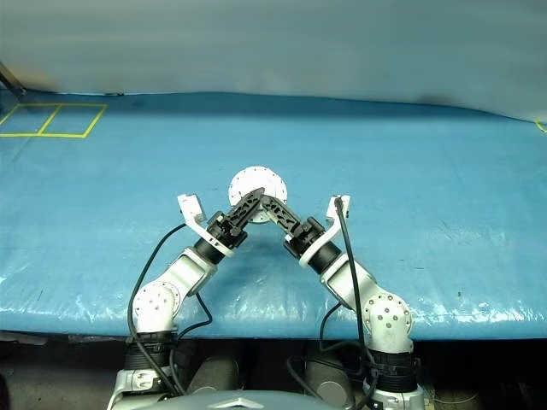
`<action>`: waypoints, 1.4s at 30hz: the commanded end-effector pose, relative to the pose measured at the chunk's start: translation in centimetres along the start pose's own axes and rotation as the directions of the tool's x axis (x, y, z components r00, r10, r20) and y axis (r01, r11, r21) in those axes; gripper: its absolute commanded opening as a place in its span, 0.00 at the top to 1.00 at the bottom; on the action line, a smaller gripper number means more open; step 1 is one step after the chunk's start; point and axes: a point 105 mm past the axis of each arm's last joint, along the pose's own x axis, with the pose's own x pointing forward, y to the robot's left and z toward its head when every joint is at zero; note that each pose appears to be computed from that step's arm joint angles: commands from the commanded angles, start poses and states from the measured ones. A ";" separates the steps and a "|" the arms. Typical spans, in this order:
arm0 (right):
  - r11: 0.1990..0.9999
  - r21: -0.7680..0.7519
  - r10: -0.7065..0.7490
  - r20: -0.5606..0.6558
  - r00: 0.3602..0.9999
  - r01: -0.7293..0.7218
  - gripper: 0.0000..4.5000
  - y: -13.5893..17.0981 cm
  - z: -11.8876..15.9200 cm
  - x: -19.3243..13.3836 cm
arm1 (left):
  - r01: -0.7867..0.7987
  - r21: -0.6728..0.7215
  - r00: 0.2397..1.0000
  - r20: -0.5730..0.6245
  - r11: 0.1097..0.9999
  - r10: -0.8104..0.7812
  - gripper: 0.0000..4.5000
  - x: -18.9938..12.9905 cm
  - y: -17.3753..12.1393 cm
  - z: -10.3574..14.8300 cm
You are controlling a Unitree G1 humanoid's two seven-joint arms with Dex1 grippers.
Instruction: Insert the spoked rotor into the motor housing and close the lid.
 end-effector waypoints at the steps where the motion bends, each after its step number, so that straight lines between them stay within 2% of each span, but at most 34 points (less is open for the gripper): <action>1: 0.997 -0.043 0.059 0.019 0.998 -0.058 0.04 1.7 0.5 0.1 | 0.035 0.061 0.998 0.058 0.998 -0.039 0.47 0.8 -1.1 1.8; 4: 0.997 -0.077 0.020 0.026 0.999 -0.018 0.04 1.2 0.8 0.0 | -0.001 0.119 0.995 0.100 0.993 -0.011 0.47 0.8 -0.9 3.2; 5: 0.990 -0.139 -0.015 0.024 1.000 0.018 0.04 0.7 0.9 -0.2 | -0.031 0.160 0.991 0.133 0.987 0.010 0.47 0.7 -0.7 4.1; 8: 0.942 -0.309 -0.126 0.038 0.991 0.132 0.04 -0.9 1.6 -1.0 | -0.088 0.256 0.978 0.204 0.963 0.036 0.47 0.0 -0.5 6.5; 11: 0.845 -0.462 -0.248 0.108 0.963 0.269 0.04 -2.9 2.9 -2.0 | -0.186 0.354 0.962 0.254 0.917 0.097 0.47 -1.2 0.2 8.3; 13: 0.806 -0.497 -0.285 0.150 0.947 0.321 0.04 -3.7 3.6 -2.5 | -0.240 0.391 0.952 0.276 0.888 0.136 0.47 -2.0 0.8 9.2; 16: 0.745 -0.543 -0.327 0.211 0.921 0.388 0.04 -4.6 4.5 -3.2 | -0.393 0.454 0.910 0.315 0.799 0.269 0.47 -4.5 3.0 11.1; 20: 0.756 -0.535 -0.320 0.202 0.926 0.378 0.04 -4.6 4.0 -3.0 | -0.488 0.444 0.867 0.348 0.751 0.357 0.47 -6.6 5.0 12.4; 25: 0.757 -0.552 -0.325 0.148 0.934 0.350 0.04 -4.9 2.8 -2.2 | -0.485 0.412 0.869 0.327 0.771 0.372 0.47 -6.7 6.5 12.3; 27: 0.755 -0.561 -0.323 0.135 0.937 0.341 0.04 -4.9 2.5 -1.9 | -0.513 0.382 0.853 0.323 0.769 0.409 0.30 -6.3 7.7 12.1; 30: 0.757 -0.564 -0.319 0.121 0.940 0.330 0.04 -4.9 2.2 -1.6 | -0.484 0.347 0.870 0.296 0.803 0.396 0.10 -5.5 8.1 11.4; 31: 0.755 -0.567 -0.322 0.117 0.940 0.329 0.04 -4.9 2.1 -1.6 | -0.484 0.329 0.869 0.292 0.811 0.400 0.09 -5.5 8.3 11.3; 32: 0.752 -0.570 -0.326 0.113 0.939 0.330 0.04 -4.9 2.0 -1.6 | -0.498 0.314 0.861 0.294 0.808 0.416 0.01 -5.7 8.6 11.3; 38: 0.756 -0.572 -0.329 0.089 0.940 0.319 0.04 -4.9 1.0 -1.9 | -0.617 0.241 0.762 0.419 0.749 0.493 0.00 -10.0 9.8 14.8; 42: 0.755 -0.575 -0.340 0.071 0.938 0.317 0.04 -5.2 0.5 -1.9 | -0.719 0.226 0.662 0.510 0.658 0.549 0.00 -13.7 10.3 17.4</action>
